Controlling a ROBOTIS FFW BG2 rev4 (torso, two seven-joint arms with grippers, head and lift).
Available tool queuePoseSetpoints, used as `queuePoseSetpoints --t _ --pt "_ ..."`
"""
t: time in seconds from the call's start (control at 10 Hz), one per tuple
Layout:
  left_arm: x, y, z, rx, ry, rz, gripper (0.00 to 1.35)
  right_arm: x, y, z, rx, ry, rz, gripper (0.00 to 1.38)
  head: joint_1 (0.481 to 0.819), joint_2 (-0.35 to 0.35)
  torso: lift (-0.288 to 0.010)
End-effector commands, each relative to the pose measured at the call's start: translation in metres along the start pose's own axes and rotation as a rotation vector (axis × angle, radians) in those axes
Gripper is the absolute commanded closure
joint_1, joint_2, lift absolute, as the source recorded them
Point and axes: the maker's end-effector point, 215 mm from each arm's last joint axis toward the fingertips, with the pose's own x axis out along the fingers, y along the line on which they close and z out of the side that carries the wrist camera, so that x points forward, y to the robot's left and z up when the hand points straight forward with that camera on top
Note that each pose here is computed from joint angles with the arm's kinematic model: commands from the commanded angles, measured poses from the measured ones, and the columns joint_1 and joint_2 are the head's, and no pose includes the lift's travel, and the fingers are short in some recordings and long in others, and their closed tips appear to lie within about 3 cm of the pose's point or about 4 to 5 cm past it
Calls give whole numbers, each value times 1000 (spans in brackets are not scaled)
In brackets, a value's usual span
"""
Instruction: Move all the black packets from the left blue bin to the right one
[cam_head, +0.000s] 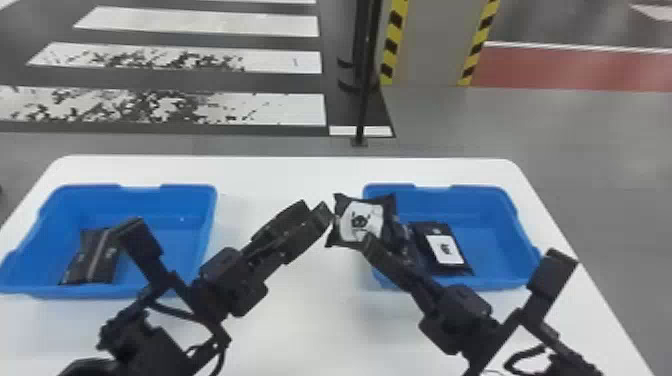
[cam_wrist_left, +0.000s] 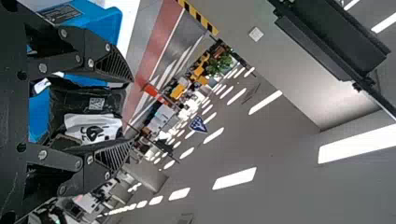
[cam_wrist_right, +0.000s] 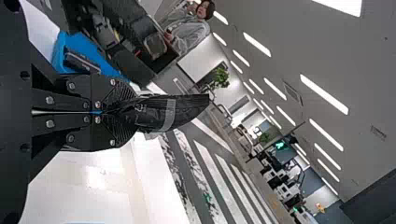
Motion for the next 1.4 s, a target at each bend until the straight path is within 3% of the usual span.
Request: queuePoseSetpoints --t 0.0,0.3,0.5,0.7,0.9,1.1,1.2,1.3 --pt "-13 -3 17 7 -39 13 179 -2 -33 13 -45 -10 -62 1273 695 -68 -140" --pt "-50 6 33 22 -75 89 208 -25 -141 60 -157 -54 -274 1273 695 -103 -140" --pt "-68 19 37 19 -85 136 216 -59 -222 95 -276 -47 -470 1273 695 -171 -140" --pt "-76 24 39 9 -87 155 216 -57 -262 85 -222 -5 -510 1205 695 -228 -140" --pt "-81 28 37 3 -83 168 216 -53 -261 70 -182 35 -498 1122 695 -243 -140" --pt "-87 34 42 19 -89 187 216 -57 -256 74 -206 12 -507 200 695 -228 -140" --pt "-92 39 47 35 -93 204 216 -64 -246 71 -222 3 -511 82 695 -223 -140" --pt "-100 47 51 52 -92 229 217 -78 -232 66 -237 -18 -519 125 695 -220 -140"
